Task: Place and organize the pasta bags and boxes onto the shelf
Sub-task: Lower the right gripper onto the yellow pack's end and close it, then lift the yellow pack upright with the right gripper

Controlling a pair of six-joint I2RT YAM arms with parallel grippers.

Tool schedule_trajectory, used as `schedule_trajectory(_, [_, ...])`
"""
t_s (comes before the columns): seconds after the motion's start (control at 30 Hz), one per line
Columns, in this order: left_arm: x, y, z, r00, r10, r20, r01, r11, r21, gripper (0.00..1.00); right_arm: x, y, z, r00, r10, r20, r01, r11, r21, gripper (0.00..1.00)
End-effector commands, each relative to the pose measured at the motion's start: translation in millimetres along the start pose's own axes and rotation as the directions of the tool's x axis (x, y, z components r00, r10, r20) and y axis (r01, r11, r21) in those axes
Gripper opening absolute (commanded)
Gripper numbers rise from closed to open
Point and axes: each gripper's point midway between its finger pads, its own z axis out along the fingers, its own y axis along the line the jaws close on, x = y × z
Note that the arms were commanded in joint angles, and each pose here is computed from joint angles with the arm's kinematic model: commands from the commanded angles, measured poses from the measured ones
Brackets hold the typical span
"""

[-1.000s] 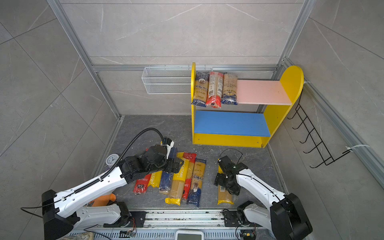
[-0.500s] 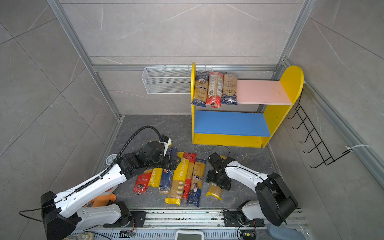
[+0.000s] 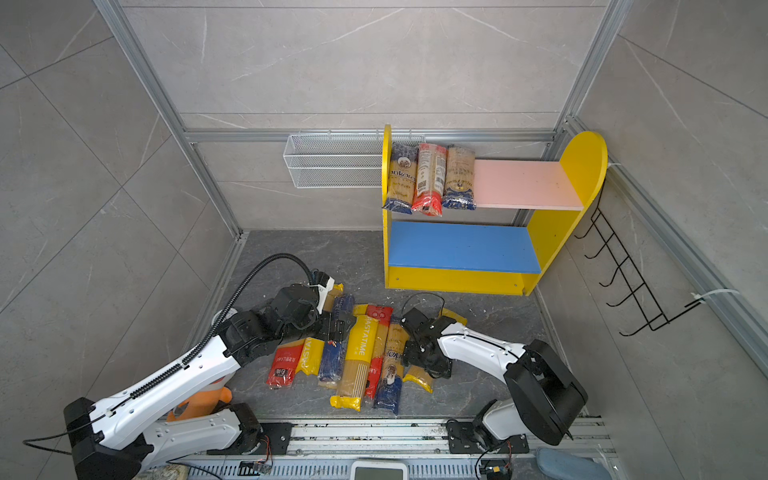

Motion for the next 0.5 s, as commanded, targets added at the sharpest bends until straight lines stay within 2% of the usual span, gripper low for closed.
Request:
schedule_trajectory(0.0, [0,0,-10,1.0,0.004,0.009,-0.004,1.0,0.019,1.0,5,-8,10,0.999,0.037,0.018,-0.037,0.998,0.049,0.96])
schedule_trajectory(0.47, [5,5,-25,1.0,0.003,0.022,-0.003,1.0,0.017,1.0,3,-15,36,0.997,0.054,0.046,-0.057,0.995,0.077,0.94])
